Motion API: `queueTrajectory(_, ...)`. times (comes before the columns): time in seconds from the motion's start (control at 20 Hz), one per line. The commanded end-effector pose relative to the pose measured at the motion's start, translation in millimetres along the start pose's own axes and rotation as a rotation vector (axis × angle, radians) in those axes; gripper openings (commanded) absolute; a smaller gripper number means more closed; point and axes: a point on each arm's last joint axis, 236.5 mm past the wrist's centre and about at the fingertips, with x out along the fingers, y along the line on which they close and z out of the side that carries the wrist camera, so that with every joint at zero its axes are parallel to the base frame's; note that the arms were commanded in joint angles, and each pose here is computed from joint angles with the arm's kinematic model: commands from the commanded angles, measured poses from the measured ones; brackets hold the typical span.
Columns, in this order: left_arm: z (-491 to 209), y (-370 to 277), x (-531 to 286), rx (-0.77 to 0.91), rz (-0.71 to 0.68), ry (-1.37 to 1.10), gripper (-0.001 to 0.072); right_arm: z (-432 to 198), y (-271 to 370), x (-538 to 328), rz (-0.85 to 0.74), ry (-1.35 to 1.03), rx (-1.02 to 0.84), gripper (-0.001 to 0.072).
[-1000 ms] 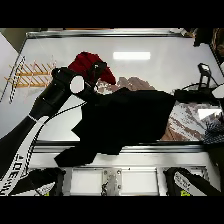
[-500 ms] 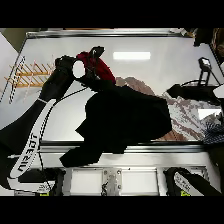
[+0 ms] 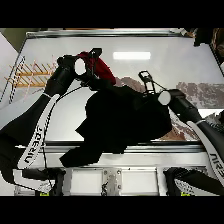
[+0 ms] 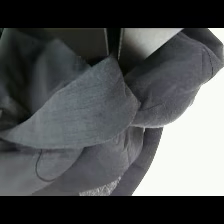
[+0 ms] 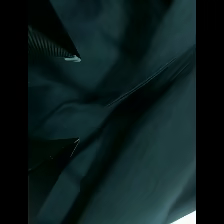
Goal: Fold the clothes and pants, and hang the long-sleeved shirts on hangers.
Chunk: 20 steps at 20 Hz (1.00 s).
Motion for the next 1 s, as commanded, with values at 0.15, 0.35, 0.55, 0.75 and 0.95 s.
queueTrajectory(0.15,-6,0,-10,0.029,0.002,0.016,0.0018,-15,-3,61,-0.03,0.038,0.052,0.0353)
queueTrajectory(0.35,1,-5,-48,0.054,0.0,-0.056,0.0018,-2,-21,40,-0.047,0.009,0.084,0.0017)
queueTrajectory(0.55,-17,-15,-122,0.099,-0.014,-0.111,0.0018,17,-35,-79,-0.041,0.023,0.053,0.0017)
queueTrajectory(0.75,-74,-39,-189,0.17,-0.04,-0.073,0.0018,-15,-9,-204,-0.036,0.025,0.016,0.0016)
queueTrajectory(0.95,-146,-59,-196,0.167,-0.07,0.028,0.0018,-74,29,-245,0.045,0.153,0.089,0.0016)
